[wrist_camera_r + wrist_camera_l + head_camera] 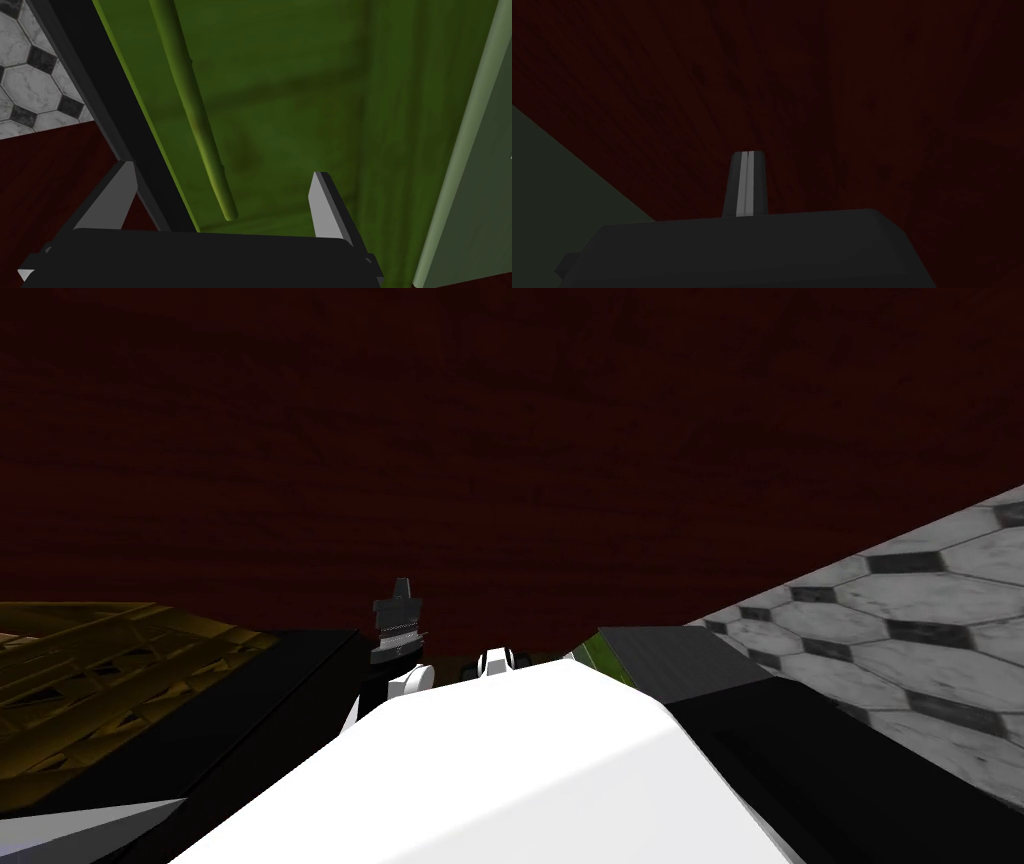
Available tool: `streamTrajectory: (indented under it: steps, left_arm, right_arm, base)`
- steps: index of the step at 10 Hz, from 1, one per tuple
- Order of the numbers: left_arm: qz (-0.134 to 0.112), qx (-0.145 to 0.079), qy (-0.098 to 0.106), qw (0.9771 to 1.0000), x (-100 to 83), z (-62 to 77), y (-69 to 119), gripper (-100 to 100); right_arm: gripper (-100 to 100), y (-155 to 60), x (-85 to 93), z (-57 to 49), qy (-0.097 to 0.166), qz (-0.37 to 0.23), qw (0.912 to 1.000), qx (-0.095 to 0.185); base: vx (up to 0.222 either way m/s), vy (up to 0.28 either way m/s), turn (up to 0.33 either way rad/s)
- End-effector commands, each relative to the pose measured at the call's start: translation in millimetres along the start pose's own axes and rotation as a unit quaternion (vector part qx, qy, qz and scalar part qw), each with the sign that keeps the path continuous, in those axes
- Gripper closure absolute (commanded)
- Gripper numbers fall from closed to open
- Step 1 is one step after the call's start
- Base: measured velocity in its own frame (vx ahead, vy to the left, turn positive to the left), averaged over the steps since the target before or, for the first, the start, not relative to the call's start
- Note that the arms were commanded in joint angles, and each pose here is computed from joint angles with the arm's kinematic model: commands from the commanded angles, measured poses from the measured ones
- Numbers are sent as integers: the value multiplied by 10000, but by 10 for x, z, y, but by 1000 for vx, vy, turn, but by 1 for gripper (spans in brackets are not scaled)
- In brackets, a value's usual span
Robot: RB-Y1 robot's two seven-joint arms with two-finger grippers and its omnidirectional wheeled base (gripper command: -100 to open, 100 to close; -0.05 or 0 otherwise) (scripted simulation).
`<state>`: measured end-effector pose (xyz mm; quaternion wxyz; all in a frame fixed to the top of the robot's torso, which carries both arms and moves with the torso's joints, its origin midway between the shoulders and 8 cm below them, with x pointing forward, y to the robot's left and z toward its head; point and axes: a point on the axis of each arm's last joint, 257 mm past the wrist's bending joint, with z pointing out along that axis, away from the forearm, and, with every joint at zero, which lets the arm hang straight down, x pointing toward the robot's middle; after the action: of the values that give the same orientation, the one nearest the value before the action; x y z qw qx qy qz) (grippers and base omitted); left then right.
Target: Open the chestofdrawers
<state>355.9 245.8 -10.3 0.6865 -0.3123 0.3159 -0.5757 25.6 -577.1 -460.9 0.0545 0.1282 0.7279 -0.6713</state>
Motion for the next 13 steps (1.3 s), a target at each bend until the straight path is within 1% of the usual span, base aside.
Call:
streamTrajectory:
  steps: [1,2,3,4,5,6,7,8,9,10,11,12,13]
  left_arm:
    - [0,0,0,10000,0,0,0,0]
    - [-1,1,0,10000,0,0,0,0]
    - [0,0,0,10000,0,0,0,0]
    - [0,0,0,10000,0,0,0,0]
    - [-1,1,0,10000,0,0,0,0]
    - [0,0,0,10000,0,0,0,0]
    - [0,0,0,10000,0,0,0,0]
    - [0,1,0,10000,0,0,0,0]
    - [0,0,0,10000,0,0,0,0]
    - [0,-1,0,10000,0,0,0,0]
    - [0,0,0,10000,0,0,0,0]
    - [0,0,0,10000,0,0,0,0]
    - [0,-1,0,10000,0,0,0,0]
  right_arm:
    - [-100,-25,62,35,120,3,9999,38]
    - [-100,-17,136,32,265,26,9996,22]
    - [-100,-13,169,30,328,36,9995,15]
    - [-100,-48,152,69,310,17,9995,77]
    - [-100,-40,225,64,451,39,9990,63]
    - [-100,-37,257,61,513,48,9987,57]
    - [-100,-81,237,104,487,28,9987,131]
    - [-100,-73,314,96,637,50,9979,118]
    - [-100,-69,344,92,697,59,9975,113]
    - [-100,-122,322,140,669,40,9976,198]
    - [-100,-114,398,129,818,62,9965,186]
    - [-100,-111,430,123,880,71,9959,182]
    - [-100,-171,406,175,850,53,9960,278]
  base:
    - [-38,1,208]
    - [-49,0,152]
    - [-28,-1,27]
    - [-49,5,255]
    - [-57,-6,148]
    - [-27,-4,12]
    - [-62,5,221]
    - [-63,4,163]
    - [-19,-3,11]
    - [-54,11,198]
    - [-57,7,144]
    - [-16,-3,38]
    - [-56,11,225]
